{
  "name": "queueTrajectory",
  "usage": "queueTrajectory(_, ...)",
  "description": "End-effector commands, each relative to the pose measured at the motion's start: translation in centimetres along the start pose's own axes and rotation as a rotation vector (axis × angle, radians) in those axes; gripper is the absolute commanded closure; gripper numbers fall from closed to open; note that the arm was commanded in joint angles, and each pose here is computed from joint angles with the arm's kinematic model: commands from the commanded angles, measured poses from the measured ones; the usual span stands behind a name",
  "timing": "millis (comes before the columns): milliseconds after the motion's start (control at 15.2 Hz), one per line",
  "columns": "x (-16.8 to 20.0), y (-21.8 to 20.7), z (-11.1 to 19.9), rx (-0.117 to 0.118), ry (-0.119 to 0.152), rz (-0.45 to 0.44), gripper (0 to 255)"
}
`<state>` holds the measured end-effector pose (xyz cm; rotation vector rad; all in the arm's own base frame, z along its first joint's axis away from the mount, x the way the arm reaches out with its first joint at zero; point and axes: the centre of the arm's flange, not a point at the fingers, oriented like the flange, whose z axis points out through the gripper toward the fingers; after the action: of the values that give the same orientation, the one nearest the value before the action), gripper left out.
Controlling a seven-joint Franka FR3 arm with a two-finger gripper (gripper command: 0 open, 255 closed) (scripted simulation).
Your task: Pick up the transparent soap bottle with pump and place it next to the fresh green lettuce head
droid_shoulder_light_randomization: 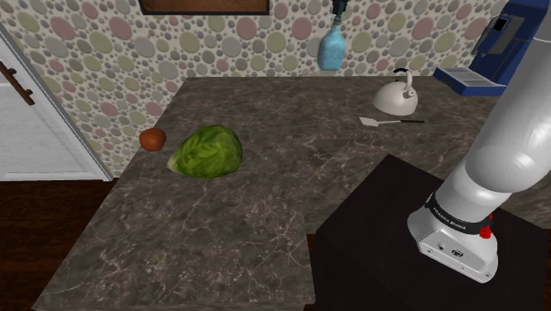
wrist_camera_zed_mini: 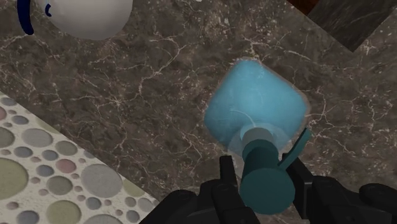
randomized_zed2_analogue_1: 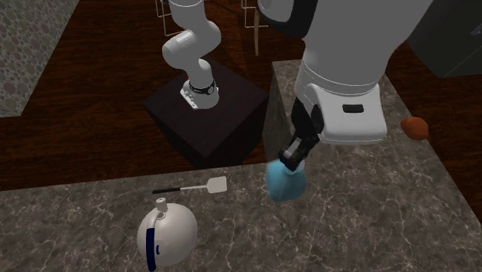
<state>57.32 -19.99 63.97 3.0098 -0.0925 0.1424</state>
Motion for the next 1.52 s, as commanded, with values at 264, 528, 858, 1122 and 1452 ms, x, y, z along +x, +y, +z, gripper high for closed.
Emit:
queueTrajectory(264, 0.3, 0.3, -3.1, 0.0, 0.0, 0.0, 255)
queueTrajectory(528, 0.5, 0.6, -5.2, 0.0, 0.0, 0.0, 255)
queueTrajectory(858, 0.7, 0.9, -7.8, 0.0, 0.0, 0.0, 255)
queueTrajectory(1122, -0.7, -2.7, -8.7, 0.0, 0.0, 0.0, 255)
queueTrajectory(1452, -3.1, -8.8, -9.7, 0.0, 0.0, 0.0, 255)
